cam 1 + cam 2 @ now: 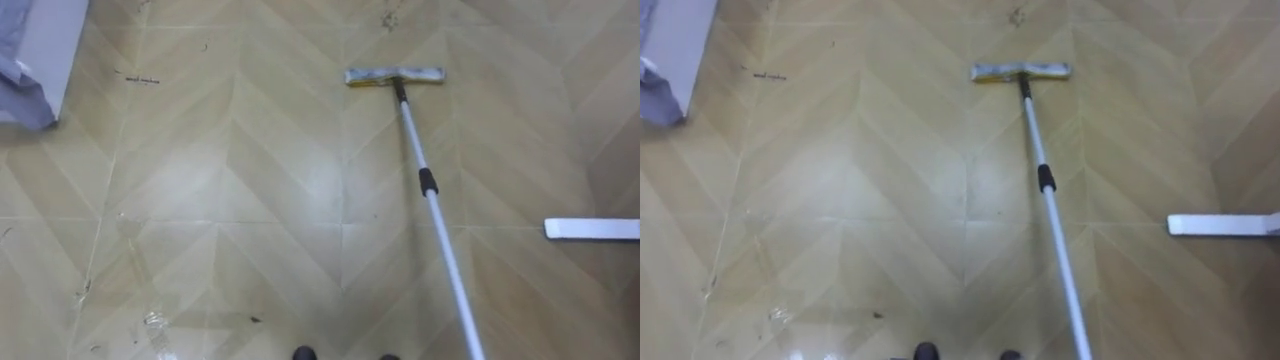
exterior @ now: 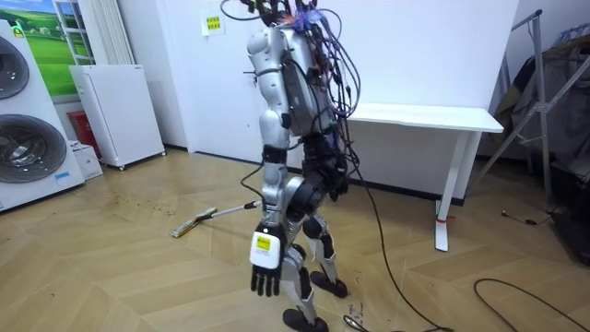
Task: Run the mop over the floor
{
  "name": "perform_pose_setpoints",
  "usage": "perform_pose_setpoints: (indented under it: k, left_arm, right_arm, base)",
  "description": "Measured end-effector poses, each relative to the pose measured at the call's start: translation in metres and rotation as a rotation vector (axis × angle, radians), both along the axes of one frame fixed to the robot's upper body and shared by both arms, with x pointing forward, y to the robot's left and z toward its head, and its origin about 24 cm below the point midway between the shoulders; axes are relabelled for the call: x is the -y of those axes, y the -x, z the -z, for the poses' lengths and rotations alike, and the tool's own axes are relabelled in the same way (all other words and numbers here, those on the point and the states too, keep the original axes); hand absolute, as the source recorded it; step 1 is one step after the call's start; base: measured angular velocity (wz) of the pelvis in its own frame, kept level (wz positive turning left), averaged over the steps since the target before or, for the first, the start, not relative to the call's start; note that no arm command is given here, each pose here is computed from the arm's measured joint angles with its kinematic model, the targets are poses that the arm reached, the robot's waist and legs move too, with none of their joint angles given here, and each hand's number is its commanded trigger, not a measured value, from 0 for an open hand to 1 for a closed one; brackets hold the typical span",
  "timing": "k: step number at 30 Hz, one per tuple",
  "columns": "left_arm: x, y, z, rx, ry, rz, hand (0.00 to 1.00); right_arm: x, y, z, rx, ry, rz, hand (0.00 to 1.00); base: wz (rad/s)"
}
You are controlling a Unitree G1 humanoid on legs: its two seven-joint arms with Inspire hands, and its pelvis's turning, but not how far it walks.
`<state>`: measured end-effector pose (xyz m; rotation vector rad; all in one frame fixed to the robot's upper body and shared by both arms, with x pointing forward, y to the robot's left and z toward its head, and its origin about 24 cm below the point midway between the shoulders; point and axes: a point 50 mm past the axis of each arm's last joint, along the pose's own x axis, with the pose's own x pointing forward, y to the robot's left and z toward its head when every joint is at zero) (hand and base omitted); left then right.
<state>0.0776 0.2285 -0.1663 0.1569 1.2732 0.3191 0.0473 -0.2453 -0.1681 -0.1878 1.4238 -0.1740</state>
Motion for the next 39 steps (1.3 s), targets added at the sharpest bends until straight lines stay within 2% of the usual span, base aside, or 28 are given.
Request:
perform_pose_setpoints:
  k: [3, 6, 8, 10, 12, 14, 17, 20, 22, 23, 25, 28, 30, 32, 33, 36, 39]
  left_arm:
    - [-0.011, 0.008, -0.001, -0.056, -0.024, -0.004, 0.00]
    - [-0.016, 0.013, -0.001, -0.104, -0.047, 0.027, 0.00]
    - [-0.013, 0.017, 0.000, -0.118, -0.036, 0.022, 0.00]
    - [-0.011, 0.024, 0.002, -0.148, -0.028, 0.024, 0.00]
    - [-0.014, 0.019, 0.001, -0.127, -0.025, 0.031, 0.00]
    - [-0.014, 0.018, 0.000, -0.118, -0.006, 0.084, 0.00]
    - [-0.014, 0.021, 0.001, -0.134, 0.033, 0.115, 0.00]
    - [-0.020, 0.024, 0.000, -0.179, 0.064, 0.139, 0.00]
    - [-0.015, 0.010, -0.001, -0.167, 0.088, 0.172, 0.00]
    - [-0.014, 0.004, -0.002, -0.154, 0.088, 0.178, 0.00]
    - [-0.007, -0.019, -0.005, -0.086, 0.056, 0.187, 0.00]
    - [-0.004, -0.036, -0.009, -0.010, 0.010, 0.175, 0.00]
    - [0.000, -0.038, -0.009, 0.015, 0.002, 0.168, 0.00]
    - [0.005, -0.033, -0.007, 0.002, 0.013, 0.162, 0.00]
    - [0.004, -0.022, -0.005, -0.022, 0.012, 0.152, 0.00]
    - [-0.004, 0.013, 0.001, -0.121, -0.008, 0.094, 0.00]
    - [-0.012, 0.019, -0.001, -0.135, -0.028, 0.061, 0.00]
  right_arm:
    - [-0.001, -0.011, -0.001, -0.006, -0.017, 0.006, 1.00]
    - [0.013, -0.034, -0.009, -0.003, -0.018, 0.032, 1.00]
    - [0.026, -0.056, -0.018, 0.023, -0.013, 0.026, 1.00]
    - [0.041, -0.095, -0.036, 0.106, -0.015, 0.005, 1.00]
    - [0.042, -0.125, -0.049, 0.178, -0.028, -0.022, 1.00]
    - [0.044, -0.139, -0.057, 0.225, -0.045, -0.032, 1.00]
    - [0.053, -0.127, -0.055, 0.203, -0.058, 0.004, 1.00]
    - [0.054, -0.095, -0.043, 0.127, -0.087, 0.037, 1.00]
    - [0.061, -0.060, -0.035, 0.059, -0.087, 0.109, 1.00]
    - [0.062, -0.054, -0.034, 0.041, -0.081, 0.119, 1.00]
    - [0.063, -0.015, -0.026, -0.045, -0.049, 0.181, 1.00]
    - [0.042, 0.006, -0.014, -0.085, -0.047, 0.217, 1.00]
    - [0.030, 0.013, -0.009, -0.097, -0.062, 0.244, 1.00]
    - [0.025, 0.015, -0.007, -0.104, -0.067, 0.253, 1.00]
    - [0.025, 0.015, -0.008, -0.108, -0.060, 0.246, 1.00]
    - [0.029, -0.002, -0.011, -0.116, -0.017, 0.184, 1.00]
    - [0.042, -0.041, -0.023, -0.064, 0.015, 0.153, 1.00]
  base:
    - [0.16]
    - [-0.16]
    - [-0.34]
    - [-0.41]
    - [-0.17]
    - [0.28]
    - [0.32]
    - [0.60]
    - [0.57]
    - [0.39]
    - [0.51]
    - [0.21]
    - [-0.12]
    - [-0.45]
    - [-0.83]
    - [-0.62]
    - [-0.24]
